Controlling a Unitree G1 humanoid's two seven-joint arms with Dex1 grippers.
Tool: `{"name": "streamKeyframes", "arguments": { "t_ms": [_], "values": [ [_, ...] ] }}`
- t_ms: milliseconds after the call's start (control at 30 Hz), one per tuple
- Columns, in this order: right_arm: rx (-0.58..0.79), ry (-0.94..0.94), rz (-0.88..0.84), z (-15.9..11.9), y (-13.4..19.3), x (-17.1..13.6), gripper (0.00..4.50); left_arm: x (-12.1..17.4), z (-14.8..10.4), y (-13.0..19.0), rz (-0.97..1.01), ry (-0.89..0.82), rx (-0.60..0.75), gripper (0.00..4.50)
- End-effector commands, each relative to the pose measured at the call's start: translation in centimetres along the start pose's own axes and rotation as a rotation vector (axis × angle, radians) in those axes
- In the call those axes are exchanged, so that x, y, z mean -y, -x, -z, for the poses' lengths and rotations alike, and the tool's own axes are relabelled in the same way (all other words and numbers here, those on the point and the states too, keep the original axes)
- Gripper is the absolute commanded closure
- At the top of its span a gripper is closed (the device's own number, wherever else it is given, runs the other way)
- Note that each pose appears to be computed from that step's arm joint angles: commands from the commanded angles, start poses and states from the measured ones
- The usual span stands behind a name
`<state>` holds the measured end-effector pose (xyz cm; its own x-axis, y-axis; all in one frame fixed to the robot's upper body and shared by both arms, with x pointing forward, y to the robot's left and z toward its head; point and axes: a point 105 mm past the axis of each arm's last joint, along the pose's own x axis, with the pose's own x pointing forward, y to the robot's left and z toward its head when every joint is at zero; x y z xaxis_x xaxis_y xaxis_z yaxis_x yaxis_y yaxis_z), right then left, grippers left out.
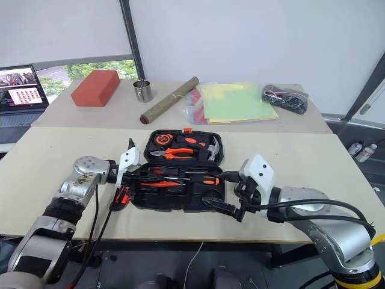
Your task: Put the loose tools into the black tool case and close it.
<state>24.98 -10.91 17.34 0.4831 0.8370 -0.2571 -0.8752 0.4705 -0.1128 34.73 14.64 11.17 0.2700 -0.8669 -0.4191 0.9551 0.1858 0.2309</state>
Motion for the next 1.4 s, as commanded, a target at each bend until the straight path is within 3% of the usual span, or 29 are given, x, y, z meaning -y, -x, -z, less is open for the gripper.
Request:
{"name": "streamKeyframes", "arguments": {
  "t_ms": [33, 233, 433, 533, 733, 767, 833, 967, 1133, 1400],
  "values": [
    [0.029, 0.041, -0.002, -0.8, 0.0, 0.0, 0.00, 0.9, 2.6, 0.3, 0.004, 0.035, -0.088, 4.39],
    [0.029, 0.046, -0.002, -0.9, -0.1, 0.2, 0.00, -0.1, 1.2, 0.3, -0.024, 0.035, -0.043, 4.39],
    [0.031, 0.049, -0.009, -0.9, -0.2, 0.2, 0.00, 0.7, 3.1, 1.1, 0.002, -0.018, -0.132, 4.39],
    [0.033, 0.057, -0.019, -1.1, -0.4, 0.4, 0.00, 0.2, 2.7, 1.7, -0.039, -0.016, -0.112, 4.39],
    [0.055, 0.088, -0.074, -1.9, -1.4, 0.9, 0.00, -1.5, -0.5, 6.8, -0.230, 0.108, 0.021, 4.39],
    [0.061, 0.093, -0.088, -2.1, -1.6, 0.9, 0.00, -1.4, -0.9, 8.0, -0.260, 0.144, 0.037, 3.89],
    [0.073, 0.102, -0.134, -2.5, -2.1, 0.7, 0.00, -0.3, -0.9, 11.3, -0.337, 0.235, 0.039, 3.45],
    [0.067, 0.127, -0.239, -2.7, -2.8, -0.3, 0.00, 2.8, 1.2, 15.9, -0.501, 0.383, -0.059, 1.95],
    [0.063, 0.143, -0.302, -2.7, -3.0, -0.9, 0.00, 6.1, 2.3, 16.9, -0.590, 0.524, -0.101, 0.13],
    [0.062, 0.153, -0.292, -2.7, -3.1, -0.9, 0.00, 4.7, 1.8, 11.7, -0.616, 0.676, -0.170, 0.01]
  ]
}}
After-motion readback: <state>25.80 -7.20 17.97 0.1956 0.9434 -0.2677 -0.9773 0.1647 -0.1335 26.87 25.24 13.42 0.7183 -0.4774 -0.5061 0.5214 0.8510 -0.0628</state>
